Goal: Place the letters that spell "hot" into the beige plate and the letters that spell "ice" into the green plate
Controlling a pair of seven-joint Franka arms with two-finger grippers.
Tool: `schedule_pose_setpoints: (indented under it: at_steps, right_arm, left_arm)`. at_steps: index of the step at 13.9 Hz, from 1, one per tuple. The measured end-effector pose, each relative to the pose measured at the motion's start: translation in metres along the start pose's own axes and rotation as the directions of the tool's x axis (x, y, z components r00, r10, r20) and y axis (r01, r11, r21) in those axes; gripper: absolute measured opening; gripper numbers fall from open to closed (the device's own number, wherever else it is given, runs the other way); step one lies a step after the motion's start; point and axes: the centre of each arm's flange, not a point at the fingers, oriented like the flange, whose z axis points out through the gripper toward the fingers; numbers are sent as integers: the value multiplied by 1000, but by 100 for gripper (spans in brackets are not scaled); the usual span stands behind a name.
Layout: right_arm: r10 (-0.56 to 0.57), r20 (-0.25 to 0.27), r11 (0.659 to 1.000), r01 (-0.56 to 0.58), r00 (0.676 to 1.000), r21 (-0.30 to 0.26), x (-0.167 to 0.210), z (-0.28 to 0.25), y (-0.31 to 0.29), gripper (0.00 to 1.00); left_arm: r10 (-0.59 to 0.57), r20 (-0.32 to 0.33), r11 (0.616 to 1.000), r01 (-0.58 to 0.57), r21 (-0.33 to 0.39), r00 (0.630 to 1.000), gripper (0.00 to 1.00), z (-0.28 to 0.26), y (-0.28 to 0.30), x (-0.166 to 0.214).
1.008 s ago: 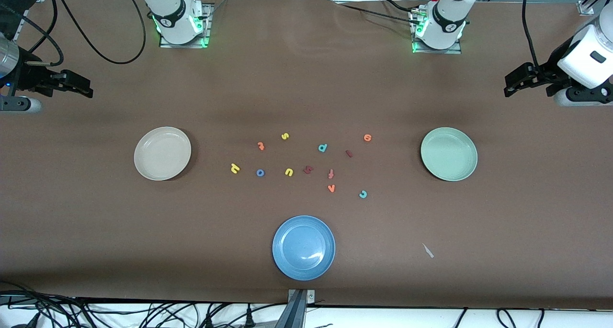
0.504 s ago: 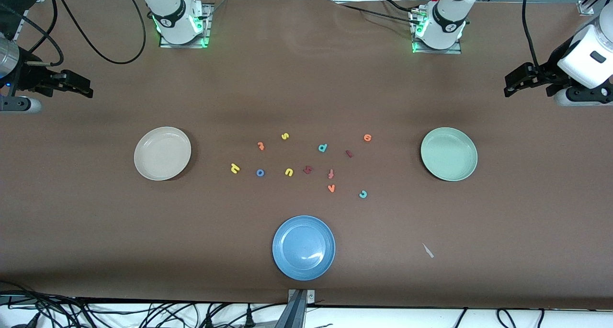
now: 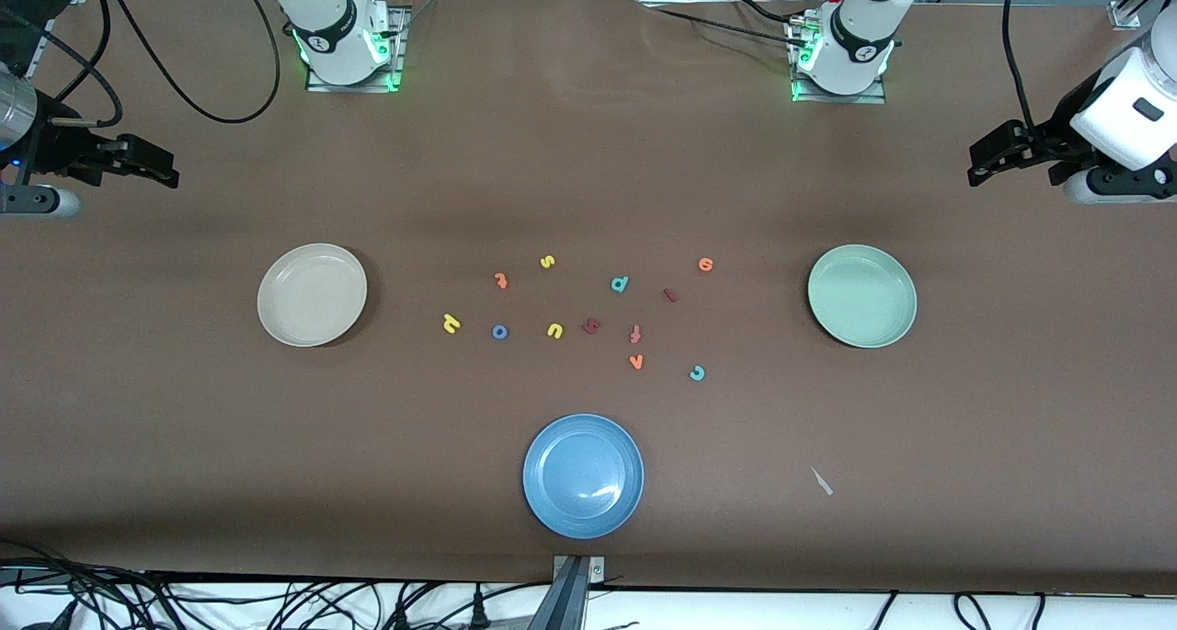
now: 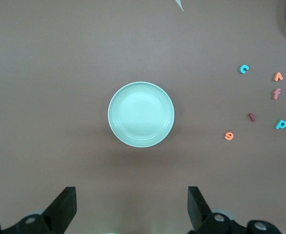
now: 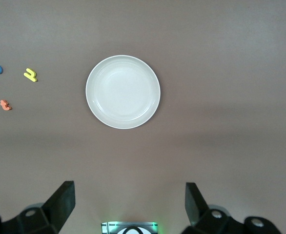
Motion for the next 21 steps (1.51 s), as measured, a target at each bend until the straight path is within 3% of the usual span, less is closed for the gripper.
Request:
schedule_pose_setpoints:
  at_steps: [21]
  right_arm:
    - [0, 2, 1000, 0, 1000, 0, 0, 0, 0, 100]
  left_arm:
    - [0, 13, 1000, 0, 0, 1000, 100, 7, 0, 4]
